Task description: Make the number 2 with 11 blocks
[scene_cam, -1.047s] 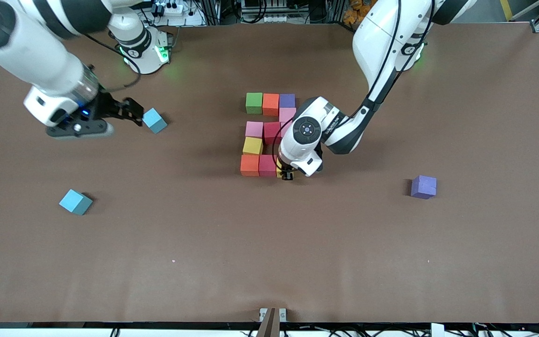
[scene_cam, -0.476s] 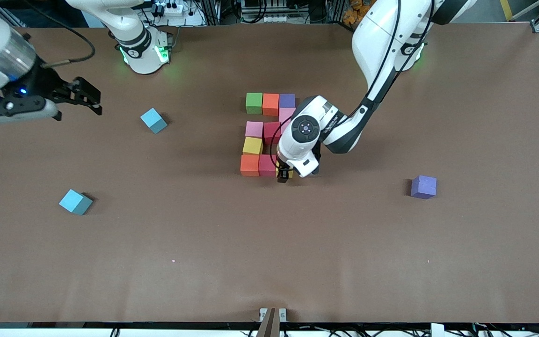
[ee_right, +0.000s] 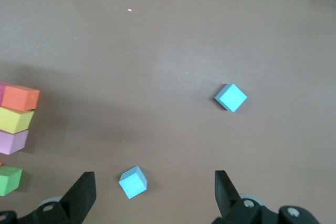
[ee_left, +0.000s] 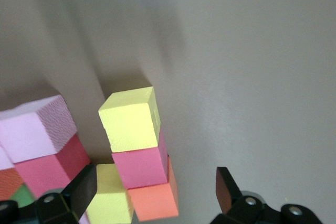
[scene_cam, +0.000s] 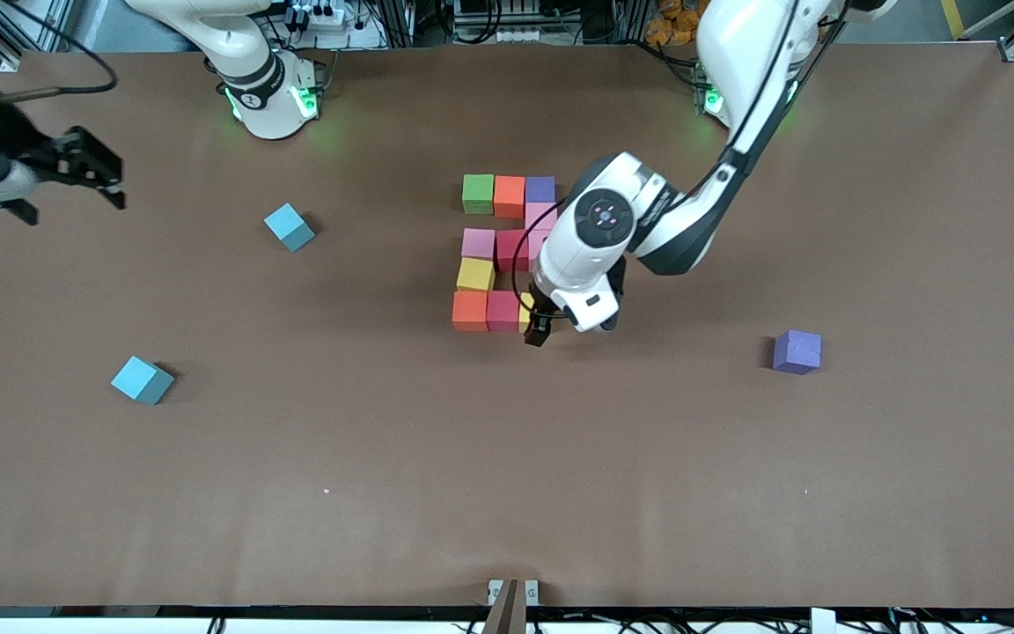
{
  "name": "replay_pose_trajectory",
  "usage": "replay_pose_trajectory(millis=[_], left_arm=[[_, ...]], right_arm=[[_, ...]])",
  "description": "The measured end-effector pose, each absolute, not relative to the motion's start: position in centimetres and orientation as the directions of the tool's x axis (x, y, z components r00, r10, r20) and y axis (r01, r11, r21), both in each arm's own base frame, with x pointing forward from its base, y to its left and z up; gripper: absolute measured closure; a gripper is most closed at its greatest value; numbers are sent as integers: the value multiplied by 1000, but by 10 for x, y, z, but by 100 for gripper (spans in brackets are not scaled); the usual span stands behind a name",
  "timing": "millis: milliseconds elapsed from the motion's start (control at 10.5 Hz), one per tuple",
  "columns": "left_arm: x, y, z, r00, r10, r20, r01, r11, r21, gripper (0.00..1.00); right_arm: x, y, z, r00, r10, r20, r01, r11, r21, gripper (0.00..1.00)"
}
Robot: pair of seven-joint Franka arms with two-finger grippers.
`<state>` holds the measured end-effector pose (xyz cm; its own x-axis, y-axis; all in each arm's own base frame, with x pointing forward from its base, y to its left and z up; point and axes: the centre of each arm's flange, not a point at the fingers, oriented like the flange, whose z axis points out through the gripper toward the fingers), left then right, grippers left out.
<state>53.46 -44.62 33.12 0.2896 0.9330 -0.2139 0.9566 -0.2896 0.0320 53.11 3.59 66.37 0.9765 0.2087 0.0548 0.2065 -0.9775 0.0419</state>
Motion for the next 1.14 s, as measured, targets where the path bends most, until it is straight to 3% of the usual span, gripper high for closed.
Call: replay_pose_trajectory(millis=[285,666,856,1142], left_arm=[[568,-411,384,543,819,-186,837,-545,45,0],[621,-304,425,844,511,-164,517,-856,-7,0],[631,-234,496,908,399,-128,407,-912,48,0],[608,-180,582,977,211,-19,212,-977,37,0]], right_arm=[[541,7,652,986,161,37,160,-987,32,0],[546,-28,643,997,67,49,73,-989,-130,0],[548,-28,635,996,71,49,74,-994,-74,0],[551,10,618,999,20,33,20,-1000,-8,0]])
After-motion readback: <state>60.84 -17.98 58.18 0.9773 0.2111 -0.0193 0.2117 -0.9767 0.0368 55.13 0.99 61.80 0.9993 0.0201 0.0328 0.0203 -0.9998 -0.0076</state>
